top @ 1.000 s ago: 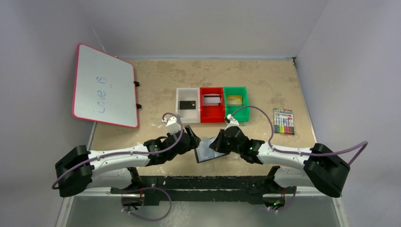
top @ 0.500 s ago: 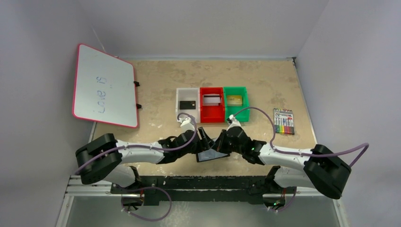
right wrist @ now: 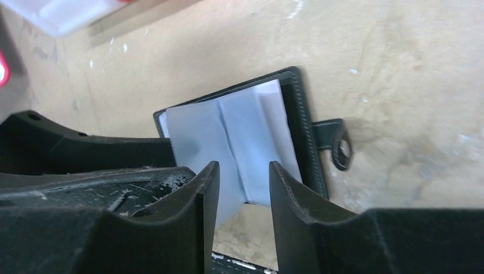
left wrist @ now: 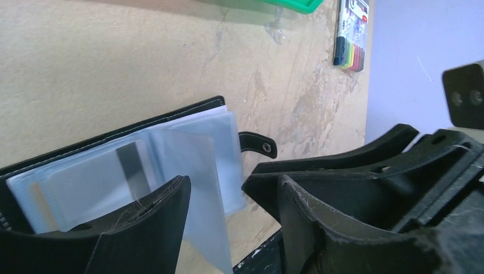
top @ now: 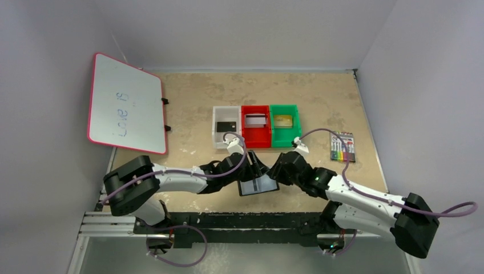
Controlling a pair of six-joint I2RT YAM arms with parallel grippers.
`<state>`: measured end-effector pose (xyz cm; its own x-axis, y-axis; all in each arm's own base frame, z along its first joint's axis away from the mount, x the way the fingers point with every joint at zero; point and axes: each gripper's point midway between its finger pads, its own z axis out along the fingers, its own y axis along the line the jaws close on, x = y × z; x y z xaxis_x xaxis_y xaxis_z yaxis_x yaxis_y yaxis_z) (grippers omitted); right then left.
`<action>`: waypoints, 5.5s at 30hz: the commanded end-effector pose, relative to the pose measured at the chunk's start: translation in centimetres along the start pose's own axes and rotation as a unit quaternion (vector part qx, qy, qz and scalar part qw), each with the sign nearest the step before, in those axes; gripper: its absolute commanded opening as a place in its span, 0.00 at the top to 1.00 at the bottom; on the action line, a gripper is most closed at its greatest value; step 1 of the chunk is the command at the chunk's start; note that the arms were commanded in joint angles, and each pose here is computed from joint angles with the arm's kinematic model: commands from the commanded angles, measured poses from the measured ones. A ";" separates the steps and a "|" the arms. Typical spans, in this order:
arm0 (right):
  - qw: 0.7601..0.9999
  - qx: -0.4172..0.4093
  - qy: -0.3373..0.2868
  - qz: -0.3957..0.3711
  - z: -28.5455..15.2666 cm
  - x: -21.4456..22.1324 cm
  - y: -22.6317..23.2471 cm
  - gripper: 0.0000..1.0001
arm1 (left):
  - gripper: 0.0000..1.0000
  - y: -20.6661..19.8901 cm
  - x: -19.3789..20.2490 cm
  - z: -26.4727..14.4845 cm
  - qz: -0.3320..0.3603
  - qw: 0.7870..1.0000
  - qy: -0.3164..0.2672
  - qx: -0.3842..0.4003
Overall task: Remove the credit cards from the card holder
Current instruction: Remove the credit card from the card holder.
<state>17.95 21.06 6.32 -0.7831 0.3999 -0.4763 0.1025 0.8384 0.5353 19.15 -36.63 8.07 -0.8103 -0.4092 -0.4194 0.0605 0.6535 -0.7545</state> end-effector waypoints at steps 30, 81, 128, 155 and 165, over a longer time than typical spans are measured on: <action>0.975 -0.214 0.022 -0.057 -4.2 0.2 7.3 0.70 | 0.45 4.5 -5.2 -5.6 0.073 0.973 -0.125 -0.182; 0.975 -0.174 0.119 0.070 3.2 4.3 2.5 0.80 | 0.81 7.8 3.9 -1.7 0.180 0.955 -0.005 -0.235; 0.975 -0.175 0.075 0.118 2.6 3.1 1.5 1.00 | 0.85 6.6 1.2 -3.8 0.139 0.963 -0.069 -0.221; 0.975 -0.167 0.086 0.120 3.2 3.6 0.9 0.98 | 0.85 6.9 3.5 -1.5 0.169 0.959 -0.024 -0.226; 0.972 -0.174 0.097 0.123 3.7 4.1 0.9 0.86 | 0.95 7.4 4.1 -1.2 0.178 0.957 -0.013 -0.229</action>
<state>17.38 24.26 2.11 -0.8543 0.4822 -0.1940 0.1309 0.5609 0.8175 16.44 -31.81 2.67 -0.7353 -0.1547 -0.6599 0.0375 0.9628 -0.2675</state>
